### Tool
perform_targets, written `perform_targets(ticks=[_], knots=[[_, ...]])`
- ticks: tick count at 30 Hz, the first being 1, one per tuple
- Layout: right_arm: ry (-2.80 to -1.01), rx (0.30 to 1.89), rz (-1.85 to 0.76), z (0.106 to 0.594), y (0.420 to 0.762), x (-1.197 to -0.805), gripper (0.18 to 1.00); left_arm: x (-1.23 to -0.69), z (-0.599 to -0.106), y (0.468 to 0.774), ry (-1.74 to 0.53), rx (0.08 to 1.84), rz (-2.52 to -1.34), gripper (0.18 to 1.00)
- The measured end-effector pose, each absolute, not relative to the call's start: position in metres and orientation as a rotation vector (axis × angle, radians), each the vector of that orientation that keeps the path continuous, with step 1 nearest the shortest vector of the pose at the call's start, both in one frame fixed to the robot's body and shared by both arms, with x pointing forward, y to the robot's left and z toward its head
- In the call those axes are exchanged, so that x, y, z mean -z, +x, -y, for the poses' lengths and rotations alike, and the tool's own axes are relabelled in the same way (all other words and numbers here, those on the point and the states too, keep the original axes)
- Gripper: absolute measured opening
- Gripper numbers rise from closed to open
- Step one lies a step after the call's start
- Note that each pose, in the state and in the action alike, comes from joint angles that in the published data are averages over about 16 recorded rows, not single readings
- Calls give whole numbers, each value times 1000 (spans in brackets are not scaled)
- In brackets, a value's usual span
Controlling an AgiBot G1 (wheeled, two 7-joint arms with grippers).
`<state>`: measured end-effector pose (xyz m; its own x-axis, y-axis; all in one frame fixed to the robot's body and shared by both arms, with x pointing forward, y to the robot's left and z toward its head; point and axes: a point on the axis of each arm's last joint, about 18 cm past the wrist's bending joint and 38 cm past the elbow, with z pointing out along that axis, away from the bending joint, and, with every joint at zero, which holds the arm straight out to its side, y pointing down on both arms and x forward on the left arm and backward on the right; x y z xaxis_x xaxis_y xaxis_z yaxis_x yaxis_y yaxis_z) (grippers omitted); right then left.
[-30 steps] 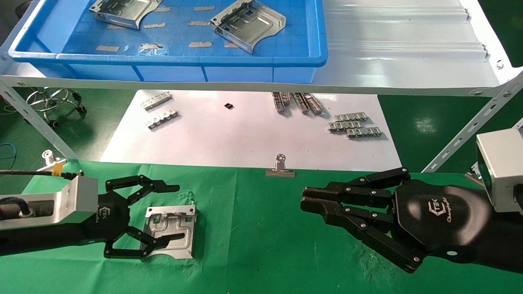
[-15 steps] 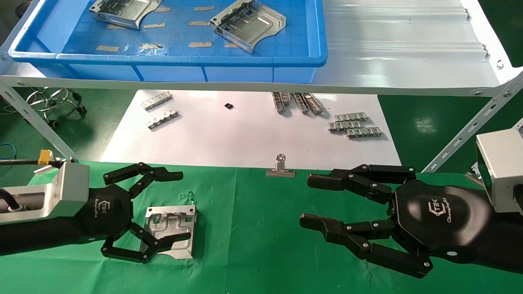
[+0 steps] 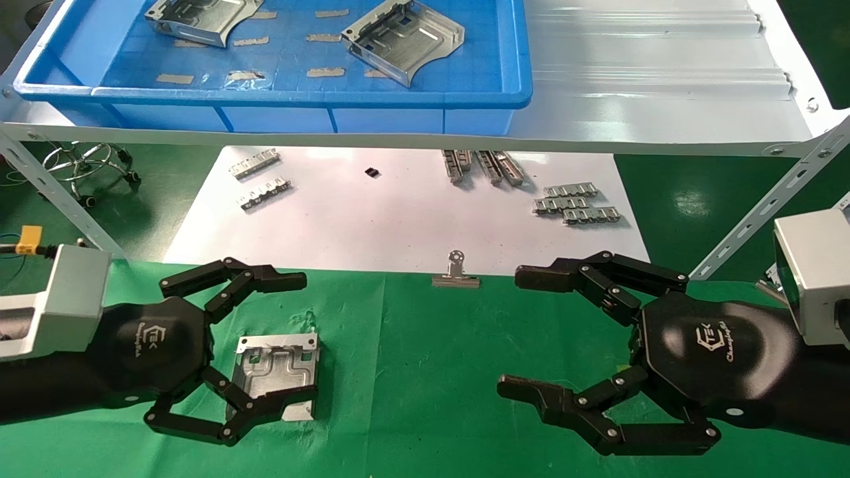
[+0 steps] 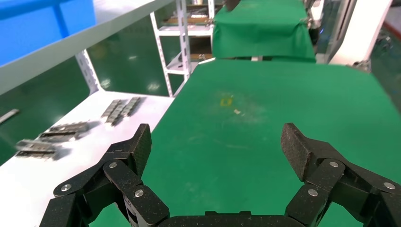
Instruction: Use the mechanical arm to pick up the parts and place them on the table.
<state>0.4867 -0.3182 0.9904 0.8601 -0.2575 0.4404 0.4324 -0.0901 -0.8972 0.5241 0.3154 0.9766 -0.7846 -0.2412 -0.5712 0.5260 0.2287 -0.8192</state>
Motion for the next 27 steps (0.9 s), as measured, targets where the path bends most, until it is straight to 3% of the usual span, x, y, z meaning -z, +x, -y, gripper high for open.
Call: perform_targets(ticks=[12, 27], knots=[[-1559, 579, 142, 318, 487, -990, 956, -987, -305, 494, 270, 1736, -1908, 1001], [-1559, 579, 142, 318, 487, -990, 1000, -993, -299, 471, 286, 1807, -1927, 1001]])
